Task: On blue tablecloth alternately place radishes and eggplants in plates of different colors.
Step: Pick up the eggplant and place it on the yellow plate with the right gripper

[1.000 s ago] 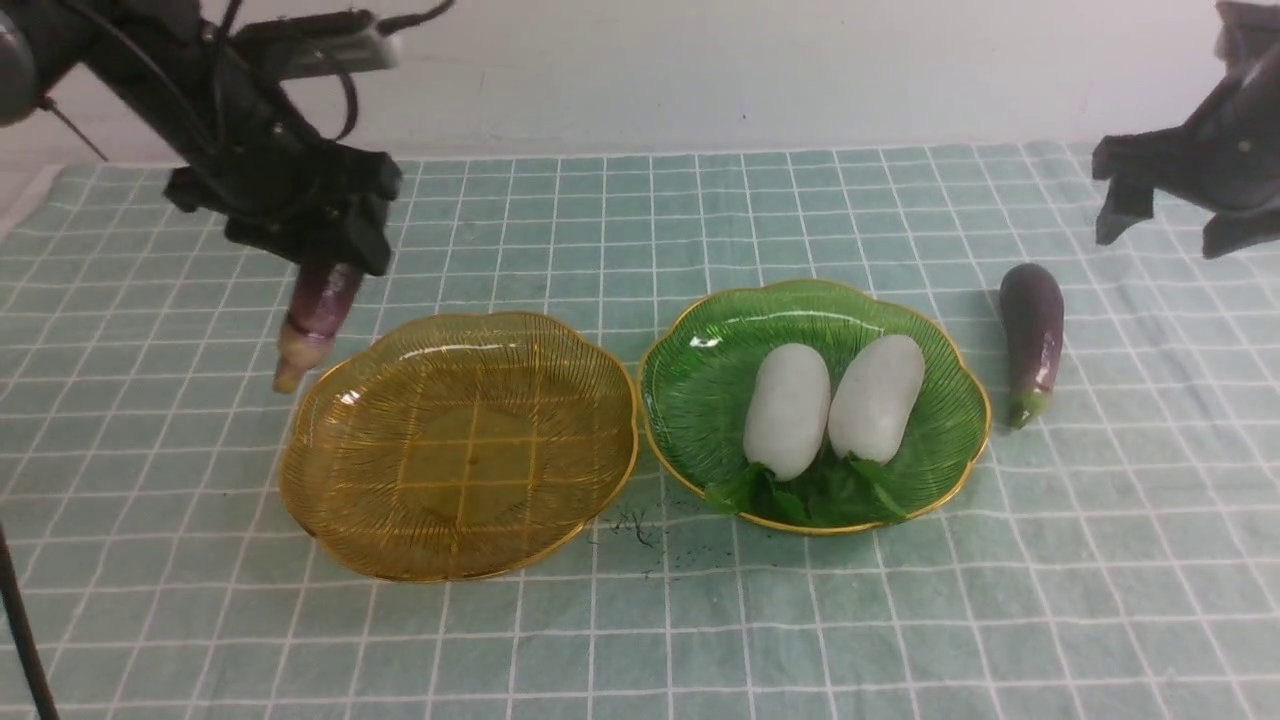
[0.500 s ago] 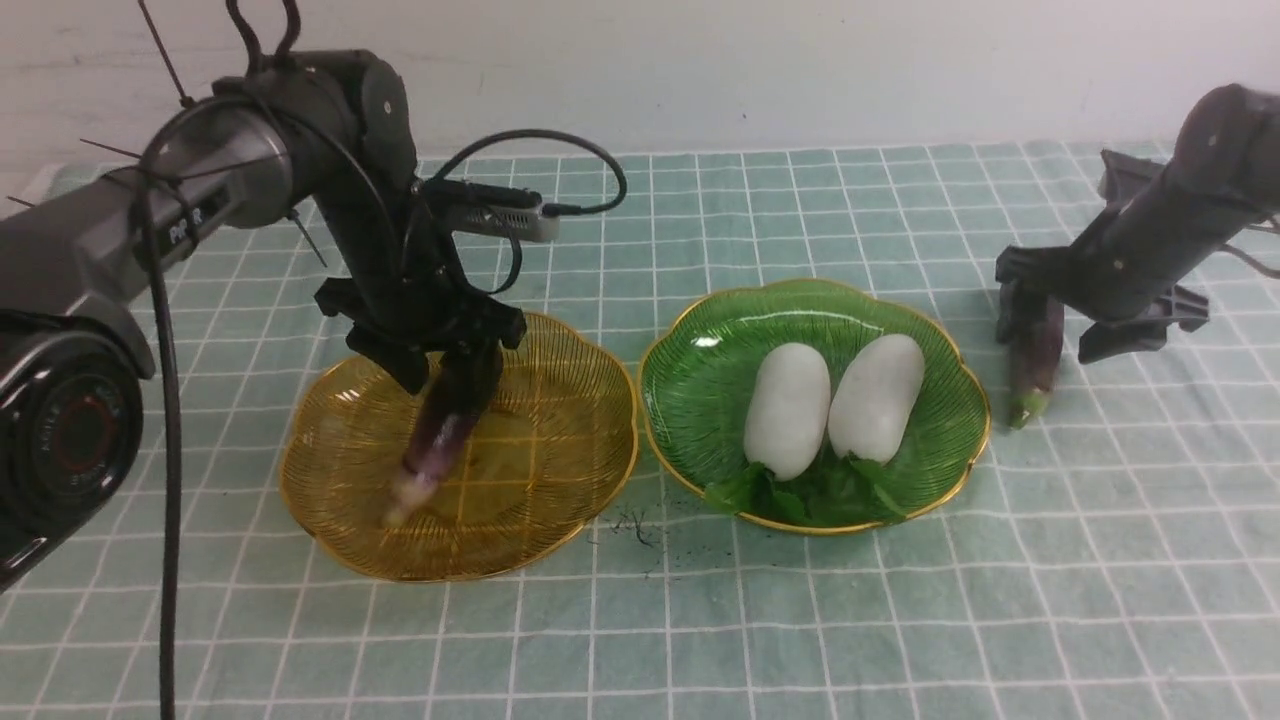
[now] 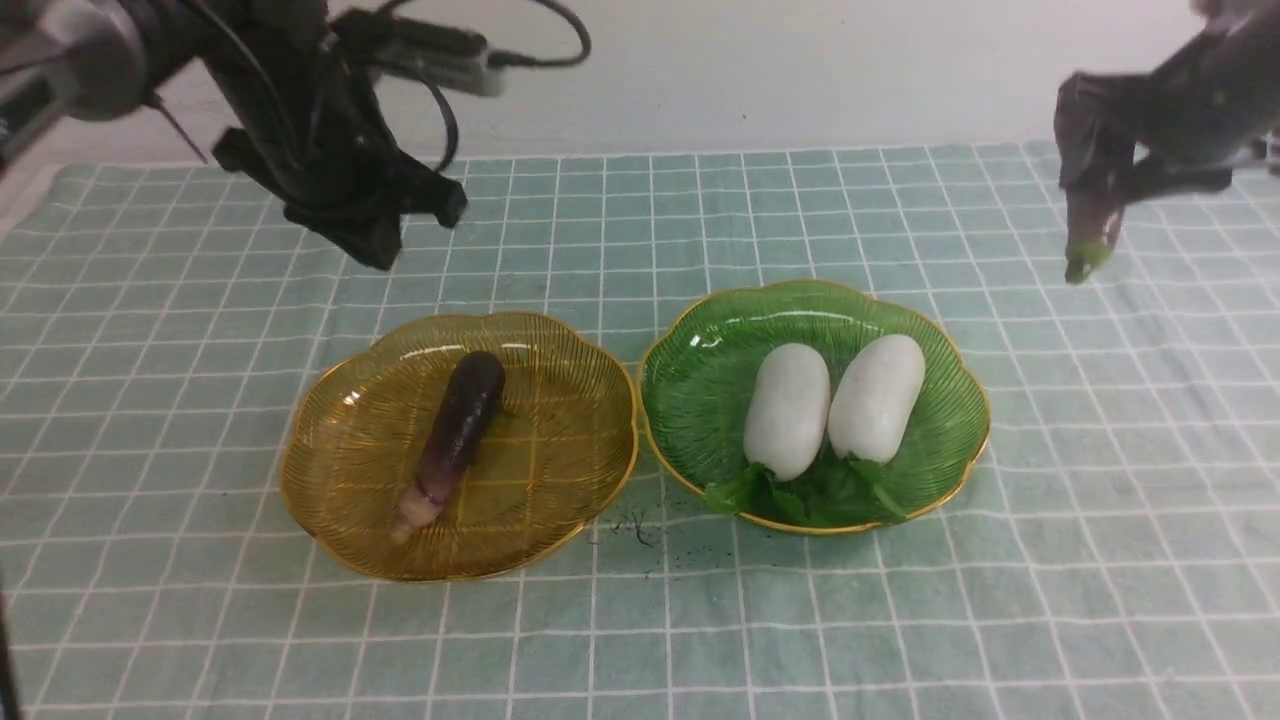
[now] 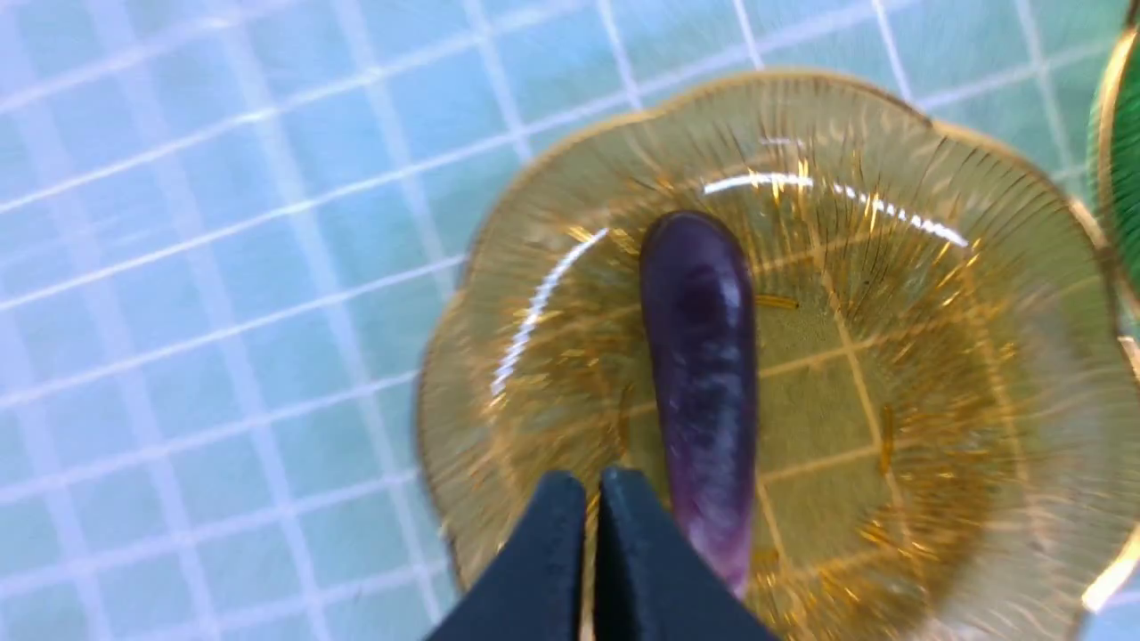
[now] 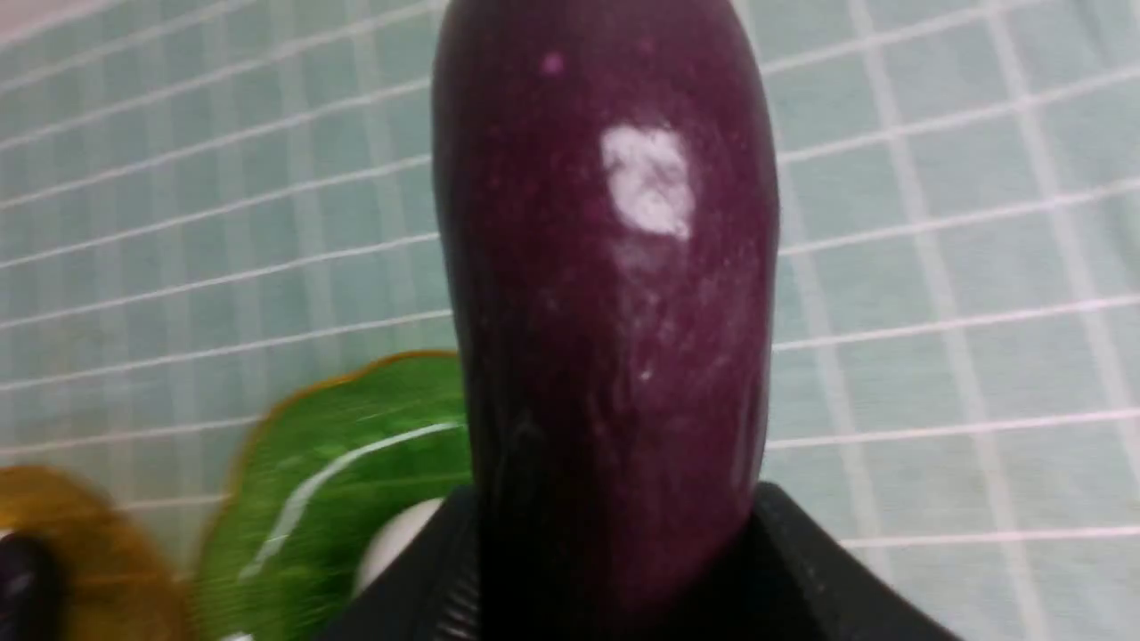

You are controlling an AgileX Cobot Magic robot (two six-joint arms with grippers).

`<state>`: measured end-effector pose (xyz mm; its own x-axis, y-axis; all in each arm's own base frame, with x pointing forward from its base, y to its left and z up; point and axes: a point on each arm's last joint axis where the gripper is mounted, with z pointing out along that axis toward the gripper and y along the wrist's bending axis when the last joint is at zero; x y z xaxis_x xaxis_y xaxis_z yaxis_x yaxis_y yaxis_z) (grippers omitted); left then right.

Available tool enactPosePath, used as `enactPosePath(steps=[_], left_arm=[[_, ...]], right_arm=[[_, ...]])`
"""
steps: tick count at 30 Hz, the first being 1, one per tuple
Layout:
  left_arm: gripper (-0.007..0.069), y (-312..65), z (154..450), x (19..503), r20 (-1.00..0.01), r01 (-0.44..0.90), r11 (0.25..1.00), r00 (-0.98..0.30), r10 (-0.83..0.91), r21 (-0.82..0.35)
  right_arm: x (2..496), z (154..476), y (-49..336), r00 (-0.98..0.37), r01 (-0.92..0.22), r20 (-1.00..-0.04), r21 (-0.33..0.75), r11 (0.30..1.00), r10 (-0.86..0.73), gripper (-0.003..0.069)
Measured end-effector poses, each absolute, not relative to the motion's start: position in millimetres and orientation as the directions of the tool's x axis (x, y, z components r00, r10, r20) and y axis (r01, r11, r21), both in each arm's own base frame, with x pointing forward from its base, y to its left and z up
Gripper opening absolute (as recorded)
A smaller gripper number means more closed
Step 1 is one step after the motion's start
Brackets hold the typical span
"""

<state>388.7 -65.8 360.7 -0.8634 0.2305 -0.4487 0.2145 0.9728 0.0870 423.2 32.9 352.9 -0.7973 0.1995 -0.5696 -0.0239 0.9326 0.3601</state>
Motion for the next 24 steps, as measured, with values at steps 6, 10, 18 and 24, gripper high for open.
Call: enactPosePath(steps=[6, 10, 18, 24], left_arm=[[-0.0008, -38.3, 405.2, 314.7, -0.525, 0.096, 0.994, -0.844, 0.114, 0.061], [-0.0008, -33.1, 402.2, 278.1, -0.508, 0.091, 0.994, -0.855, 0.108, 0.058], [-0.0008, -22.0, 383.0, 199.5, -0.484, 0.079, 0.996, -0.87, 0.093, 0.049], [-0.0008, -14.5, 380.2, 147.8, -0.538, 0.073, 0.996, -0.838, 0.085, 0.043]], right_arm=[[402.1, 357.3, 139.8, -0.834, -0.29, -0.55, 0.498, 0.817, 0.039, 0.0311], [397.8, 328.4, 203.1, -0.852, -0.364, -0.522, 0.533, 0.763, -0.042, 0.0311], [402.6, 247.0, 284.5, -0.851, -0.41, -0.514, 0.525, 0.746, -0.105, 0.0311], [409.5, 207.9, 297.0, -0.885, -0.354, -0.46, 0.559, 0.75, -0.074, 0.0403]])
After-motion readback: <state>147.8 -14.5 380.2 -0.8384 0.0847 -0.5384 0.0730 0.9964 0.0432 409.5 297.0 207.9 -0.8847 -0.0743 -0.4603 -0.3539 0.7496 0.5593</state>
